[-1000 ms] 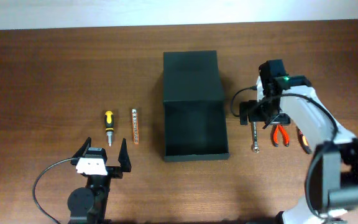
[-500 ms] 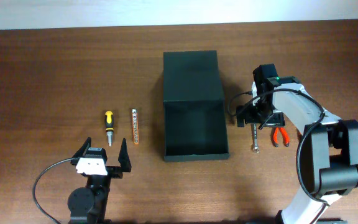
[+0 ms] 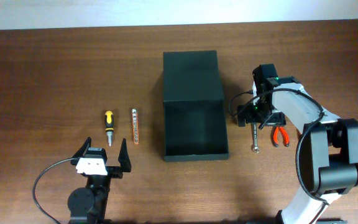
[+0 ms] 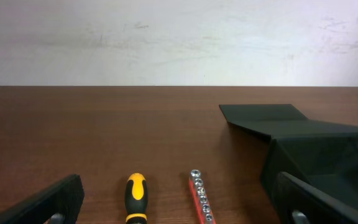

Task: Pack container
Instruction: 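Lower the right gripper onto the wrench handle and close it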

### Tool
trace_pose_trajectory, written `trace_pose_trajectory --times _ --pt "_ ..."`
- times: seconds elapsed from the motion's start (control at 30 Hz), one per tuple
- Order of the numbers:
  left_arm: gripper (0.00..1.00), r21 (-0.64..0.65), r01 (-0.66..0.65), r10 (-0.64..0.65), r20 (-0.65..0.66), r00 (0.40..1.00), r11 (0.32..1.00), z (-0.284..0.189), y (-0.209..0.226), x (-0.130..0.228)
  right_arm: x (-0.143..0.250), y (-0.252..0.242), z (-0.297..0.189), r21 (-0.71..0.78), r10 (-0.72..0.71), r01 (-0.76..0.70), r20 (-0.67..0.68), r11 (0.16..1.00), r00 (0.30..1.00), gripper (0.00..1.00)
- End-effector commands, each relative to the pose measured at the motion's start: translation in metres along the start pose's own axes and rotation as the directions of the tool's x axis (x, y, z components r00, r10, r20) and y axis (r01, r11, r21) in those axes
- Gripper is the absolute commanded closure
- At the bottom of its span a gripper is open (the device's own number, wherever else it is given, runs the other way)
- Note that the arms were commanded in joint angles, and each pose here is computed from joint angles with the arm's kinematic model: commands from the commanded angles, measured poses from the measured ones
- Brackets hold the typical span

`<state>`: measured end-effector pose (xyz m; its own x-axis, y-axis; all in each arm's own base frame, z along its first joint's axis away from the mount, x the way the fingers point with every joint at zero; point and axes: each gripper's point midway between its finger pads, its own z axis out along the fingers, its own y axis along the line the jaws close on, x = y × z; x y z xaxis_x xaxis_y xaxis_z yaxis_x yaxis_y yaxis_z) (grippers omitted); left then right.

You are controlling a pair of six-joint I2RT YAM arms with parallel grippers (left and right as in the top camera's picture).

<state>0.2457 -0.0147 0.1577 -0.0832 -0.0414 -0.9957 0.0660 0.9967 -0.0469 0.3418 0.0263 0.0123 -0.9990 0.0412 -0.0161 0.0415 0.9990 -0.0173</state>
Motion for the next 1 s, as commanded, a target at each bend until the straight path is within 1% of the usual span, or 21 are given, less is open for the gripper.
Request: trace_pose_trajectory --times 0.0,0.3,0.43,0.97 --pt "0.01 -0.011 -0.018 0.018 -0.003 1.000 1.000 0.000 0.003 0.002 0.002 -0.005 0.004 0.024 0.007 -0.006 -0.012 1.000 1.000 0.01" --pt "0.01 -0.011 -0.018 0.018 -0.003 1.000 1.000 0.000 0.003 0.002 -0.005 -0.002 0.004 0.007 0.007 -0.007 0.019 1.000 1.000 0.01" --pt "0.01 -0.011 -0.019 0.019 -0.003 1.000 1.000 0.000 0.003 0.002 -0.008 0.003 0.004 -0.023 0.008 -0.007 0.028 1.000 1.000 0.01" --pt "0.01 -0.011 -0.018 0.018 -0.003 1.000 1.000 0.000 0.003 0.002 -0.011 0.004 0.009 -0.022 0.007 -0.006 0.030 1.000 1.000 0.01"
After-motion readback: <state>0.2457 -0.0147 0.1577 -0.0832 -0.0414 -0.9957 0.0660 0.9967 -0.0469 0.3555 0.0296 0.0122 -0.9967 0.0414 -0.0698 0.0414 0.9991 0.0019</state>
